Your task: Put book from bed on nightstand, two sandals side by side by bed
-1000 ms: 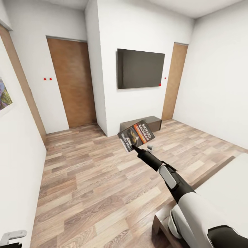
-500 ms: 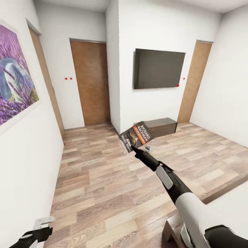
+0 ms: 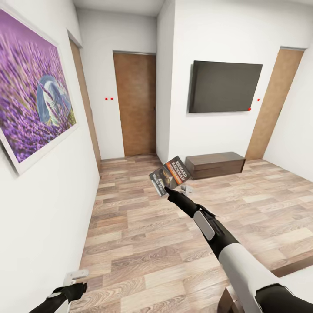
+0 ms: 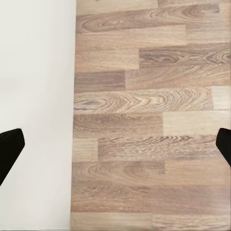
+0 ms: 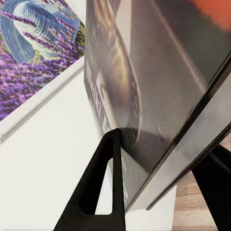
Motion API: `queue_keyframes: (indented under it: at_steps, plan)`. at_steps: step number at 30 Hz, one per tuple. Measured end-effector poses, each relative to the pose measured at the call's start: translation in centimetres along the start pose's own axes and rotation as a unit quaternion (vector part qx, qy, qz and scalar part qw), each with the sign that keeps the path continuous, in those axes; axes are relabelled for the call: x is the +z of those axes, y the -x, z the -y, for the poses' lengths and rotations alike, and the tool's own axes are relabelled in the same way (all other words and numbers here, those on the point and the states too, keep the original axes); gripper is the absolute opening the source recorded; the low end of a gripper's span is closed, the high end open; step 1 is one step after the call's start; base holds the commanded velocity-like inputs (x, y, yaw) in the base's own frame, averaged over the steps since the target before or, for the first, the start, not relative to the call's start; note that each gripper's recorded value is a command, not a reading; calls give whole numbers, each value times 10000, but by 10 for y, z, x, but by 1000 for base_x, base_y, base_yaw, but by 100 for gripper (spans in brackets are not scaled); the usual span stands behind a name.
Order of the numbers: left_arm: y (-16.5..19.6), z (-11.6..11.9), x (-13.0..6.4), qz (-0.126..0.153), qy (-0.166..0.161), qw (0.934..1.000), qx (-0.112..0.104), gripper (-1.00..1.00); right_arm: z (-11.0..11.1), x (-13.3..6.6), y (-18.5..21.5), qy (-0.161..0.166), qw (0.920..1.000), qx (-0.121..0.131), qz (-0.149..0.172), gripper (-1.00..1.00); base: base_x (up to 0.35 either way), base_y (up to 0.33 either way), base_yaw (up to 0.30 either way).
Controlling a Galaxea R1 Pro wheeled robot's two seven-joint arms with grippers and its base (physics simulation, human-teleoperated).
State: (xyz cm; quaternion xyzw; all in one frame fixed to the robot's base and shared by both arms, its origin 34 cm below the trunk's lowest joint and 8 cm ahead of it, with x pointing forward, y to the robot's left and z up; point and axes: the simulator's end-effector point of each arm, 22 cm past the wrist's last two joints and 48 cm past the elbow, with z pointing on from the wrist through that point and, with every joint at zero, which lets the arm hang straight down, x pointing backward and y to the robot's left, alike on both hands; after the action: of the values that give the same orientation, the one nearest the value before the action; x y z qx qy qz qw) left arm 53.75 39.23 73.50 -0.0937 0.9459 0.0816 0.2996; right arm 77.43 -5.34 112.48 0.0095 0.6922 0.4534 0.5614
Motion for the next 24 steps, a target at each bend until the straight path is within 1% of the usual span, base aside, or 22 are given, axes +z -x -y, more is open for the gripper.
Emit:
queue_keyframes:
  at_steps: [5, 7, 8, 11, 15, 17, 19, 21, 24]
  plan:
    - [0, 25, -1, 83, -161, 9998, 18, 100, 5, -2, 1, -54, 10000, -30, -12, -100, 0, 0, 275]
    - [1, 31, -2, 122, -201, 9997, 21, 100, 8, -3, 1, -89, 9999, -51, -24, -100, 0, 0, 271]
    - [2, 35, -2, 152, -228, 9996, 25, 100, 13, -5, 1, -137, 9998, -101, -49, -100, 0, 0, 264]
    - [3, 38, -2, 178, -252, 9995, 25, 100, 16, -7, 0, -169, 9997, -164, -83, -100, 0, 0, 247]
    - [6, 50, -4, 259, -330, 9991, 13, 100, 20, -9, -2, -215, 9993, -277, -142, -100, 16, 0, 136]
    - [6, 66, -6, 303, -432, 9986, 26, 100, 24, -11, -4, -262, 9989, -344, -184, -100, 107, 0, 56]
    - [5, 77, -7, 325, -508, 9981, 136, 100, 30, -15, -6, -317, 9986, -372, -210, -100, 180, 0, 36]
    - [4, 85, -9, 351, -565, 9973, 309, 100, 37, -20, -6, -384, 9982, -404, -227, -100, 232, 0, 23]
    - [3, 92, -10, 378, -596, 9963, 496, 100, 48, -27, -5, -471, 9976, -440, -245, -100, 198, 0, 13]
